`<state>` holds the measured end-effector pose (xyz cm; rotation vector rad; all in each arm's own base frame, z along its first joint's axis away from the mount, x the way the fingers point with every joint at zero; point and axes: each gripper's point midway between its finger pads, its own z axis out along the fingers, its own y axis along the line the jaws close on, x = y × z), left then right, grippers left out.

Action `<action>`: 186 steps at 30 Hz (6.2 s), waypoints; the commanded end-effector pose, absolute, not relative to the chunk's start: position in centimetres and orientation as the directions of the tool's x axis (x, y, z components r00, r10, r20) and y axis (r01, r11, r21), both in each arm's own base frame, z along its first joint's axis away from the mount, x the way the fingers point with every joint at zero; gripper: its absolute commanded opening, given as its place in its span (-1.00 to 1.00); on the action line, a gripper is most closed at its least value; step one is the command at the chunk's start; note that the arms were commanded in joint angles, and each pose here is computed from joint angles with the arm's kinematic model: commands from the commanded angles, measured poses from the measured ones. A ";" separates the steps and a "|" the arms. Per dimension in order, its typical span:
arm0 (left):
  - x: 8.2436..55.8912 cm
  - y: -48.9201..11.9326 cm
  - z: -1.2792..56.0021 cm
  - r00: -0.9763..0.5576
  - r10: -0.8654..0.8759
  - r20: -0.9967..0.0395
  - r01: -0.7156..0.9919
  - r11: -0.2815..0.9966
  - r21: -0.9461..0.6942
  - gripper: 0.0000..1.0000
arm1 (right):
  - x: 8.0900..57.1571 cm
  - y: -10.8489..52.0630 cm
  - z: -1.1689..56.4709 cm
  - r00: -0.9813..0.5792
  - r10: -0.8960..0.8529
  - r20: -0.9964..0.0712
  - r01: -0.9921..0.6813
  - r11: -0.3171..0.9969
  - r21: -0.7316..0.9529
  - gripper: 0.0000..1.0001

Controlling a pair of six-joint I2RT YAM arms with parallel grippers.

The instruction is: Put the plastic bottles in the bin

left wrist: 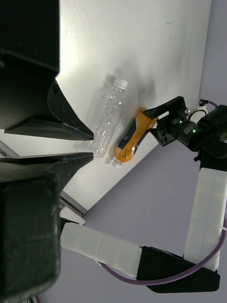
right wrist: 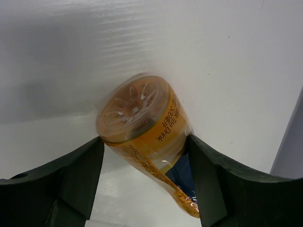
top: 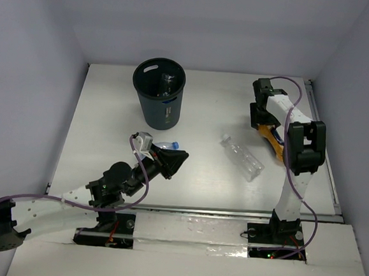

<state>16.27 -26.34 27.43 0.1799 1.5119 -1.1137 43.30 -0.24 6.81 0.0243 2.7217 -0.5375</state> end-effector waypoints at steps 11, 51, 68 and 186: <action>16.3 -26.1 28.7 -0.279 -0.507 -0.815 0.667 0.509 -0.545 -0.71 | 40.4 1.5 5.3 -0.965 -0.050 -0.259 0.021 0.964 -0.264 0.71; 19.3 -17.4 30.7 -0.100 -0.638 -0.764 0.419 0.669 -0.614 -0.43 | 41.7 30.6 51.8 -0.003 0.505 -0.863 -0.616 0.679 0.400 0.03; 19.9 -11.1 28.3 0.019 -0.680 -0.733 0.223 0.718 -0.660 -0.29 | 47.0 41.2 49.7 -0.010 0.579 -0.815 -0.712 0.568 0.413 0.07; 23.8 -14.2 25.7 -0.087 -0.541 -0.837 0.206 0.812 -0.546 -0.25 | 47.4 46.0 37.0 -0.020 0.206 -0.978 -0.582 0.793 0.179 0.53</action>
